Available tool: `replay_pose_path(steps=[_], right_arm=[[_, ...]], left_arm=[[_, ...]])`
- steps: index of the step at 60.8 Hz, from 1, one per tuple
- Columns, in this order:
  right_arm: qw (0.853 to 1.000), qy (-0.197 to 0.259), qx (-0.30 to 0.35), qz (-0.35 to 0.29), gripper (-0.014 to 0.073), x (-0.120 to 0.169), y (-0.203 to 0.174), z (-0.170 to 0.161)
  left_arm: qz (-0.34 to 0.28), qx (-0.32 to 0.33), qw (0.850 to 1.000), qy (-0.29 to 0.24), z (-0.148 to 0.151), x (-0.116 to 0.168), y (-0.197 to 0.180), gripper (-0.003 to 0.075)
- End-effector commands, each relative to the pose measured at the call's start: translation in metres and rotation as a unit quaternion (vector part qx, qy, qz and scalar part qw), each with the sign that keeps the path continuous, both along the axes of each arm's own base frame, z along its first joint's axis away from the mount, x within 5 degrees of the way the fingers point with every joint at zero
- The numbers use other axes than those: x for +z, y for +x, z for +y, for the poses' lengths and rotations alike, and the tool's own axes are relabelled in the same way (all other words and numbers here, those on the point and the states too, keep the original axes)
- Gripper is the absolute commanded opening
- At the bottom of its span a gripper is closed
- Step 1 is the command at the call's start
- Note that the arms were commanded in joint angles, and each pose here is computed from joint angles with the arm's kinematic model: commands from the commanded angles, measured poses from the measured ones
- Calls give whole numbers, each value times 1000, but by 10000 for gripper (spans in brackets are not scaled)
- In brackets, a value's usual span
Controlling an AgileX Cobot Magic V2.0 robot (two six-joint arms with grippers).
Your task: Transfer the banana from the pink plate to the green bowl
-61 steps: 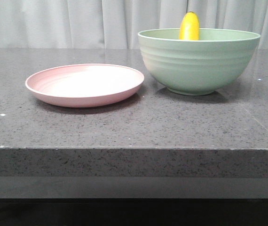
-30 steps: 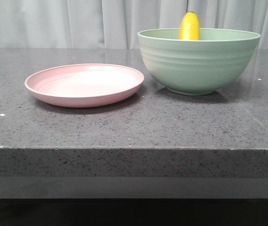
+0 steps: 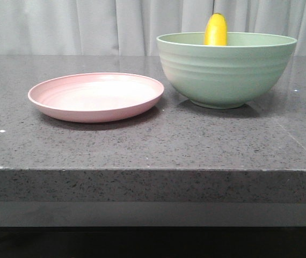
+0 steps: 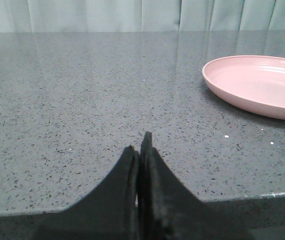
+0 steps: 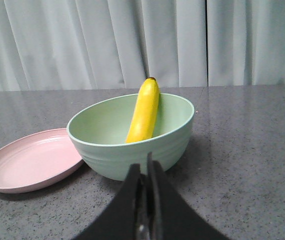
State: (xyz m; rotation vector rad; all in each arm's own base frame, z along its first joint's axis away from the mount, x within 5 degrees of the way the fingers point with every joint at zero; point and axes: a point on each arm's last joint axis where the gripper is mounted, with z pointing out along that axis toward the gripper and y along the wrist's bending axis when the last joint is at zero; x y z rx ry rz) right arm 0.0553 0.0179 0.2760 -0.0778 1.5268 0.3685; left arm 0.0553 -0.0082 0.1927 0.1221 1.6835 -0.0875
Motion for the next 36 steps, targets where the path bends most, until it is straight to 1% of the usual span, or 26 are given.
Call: replay_pose_path(steps=[1,13,18,26,36], right_arm=[[999,8,-16,-47,-69,15,-1,-3],[999,9,-17,-49,-69,16,-1,-3],[999,8,-20,-47,-69,10,1,-3],[997,-2,-58,-45,-69,-12,6,-8],[993,14,-115,-19,-69,-49,5,-15]], left_arm=[[-51,7,999,-12,1,8,-1,-20],[-51,7,999,-12,1,8,-1,-20],[-51,7,999,-12,1,8,-1,-20],[-50,7,999,-12,1,8,-1,-20],[-50,7,999,-12,1,8,-1,-20]])
